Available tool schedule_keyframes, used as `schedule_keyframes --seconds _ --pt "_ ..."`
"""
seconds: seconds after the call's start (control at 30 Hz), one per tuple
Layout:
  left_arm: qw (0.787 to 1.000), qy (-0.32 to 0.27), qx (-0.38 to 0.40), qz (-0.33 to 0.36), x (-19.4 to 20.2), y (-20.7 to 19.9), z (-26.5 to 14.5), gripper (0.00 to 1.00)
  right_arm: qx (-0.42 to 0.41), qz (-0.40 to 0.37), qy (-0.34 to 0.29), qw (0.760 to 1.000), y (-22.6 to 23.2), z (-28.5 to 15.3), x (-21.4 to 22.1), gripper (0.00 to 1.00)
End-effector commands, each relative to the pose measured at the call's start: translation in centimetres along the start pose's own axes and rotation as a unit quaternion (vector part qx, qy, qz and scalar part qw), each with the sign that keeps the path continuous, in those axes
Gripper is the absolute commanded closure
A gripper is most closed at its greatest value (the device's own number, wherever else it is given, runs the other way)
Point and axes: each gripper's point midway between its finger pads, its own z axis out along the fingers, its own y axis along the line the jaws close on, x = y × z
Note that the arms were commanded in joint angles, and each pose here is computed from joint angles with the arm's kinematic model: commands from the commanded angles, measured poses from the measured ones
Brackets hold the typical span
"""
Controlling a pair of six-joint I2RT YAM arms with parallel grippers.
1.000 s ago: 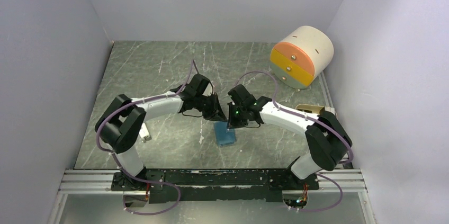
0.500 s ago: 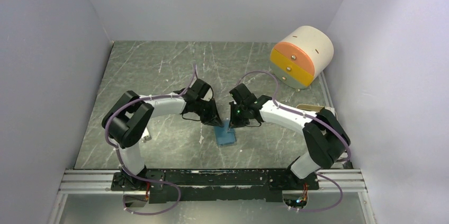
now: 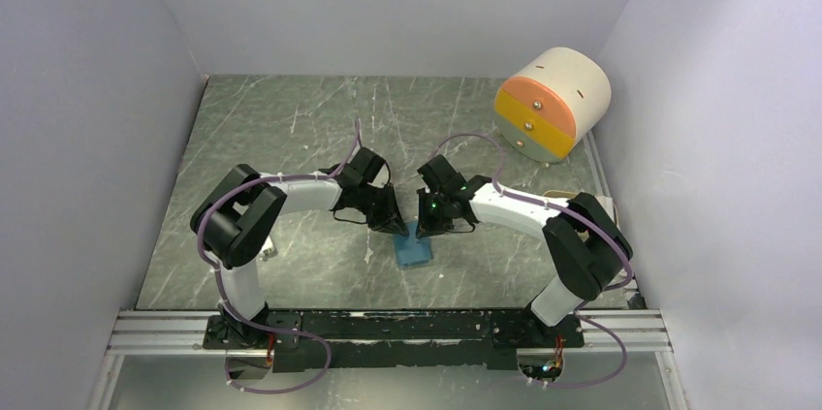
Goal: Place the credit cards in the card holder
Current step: Close the card holder at the center of the board.
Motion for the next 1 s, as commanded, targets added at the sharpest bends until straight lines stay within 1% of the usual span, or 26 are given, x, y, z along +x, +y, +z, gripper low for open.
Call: schedule_keyframes --seconds 0.0,0.37,0.77,0.97 --pt "1.0 -0.003 -0.017 0.0 0.1 1.4 0.7 0.91 -0.009 0.001 0.014 1.0 0.0 0.5 1.2 0.87" --pt "1.0 -0.003 -0.016 -0.004 0.2 1.5 0.8 0.91 -0.032 0.009 0.01 0.999 1.2 -0.1 1.9 0.87" --pt "1.0 -0.004 -0.015 -0.003 0.4 1.3 0.8 0.91 -0.014 0.0 0.007 1.0 0.8 0.0 2.0 0.87" --pt "1.0 -0.004 -0.016 -0.005 0.4 1.5 0.9 0.91 0.008 -0.018 -0.002 1.0 0.9 0.1 1.9 0.88"
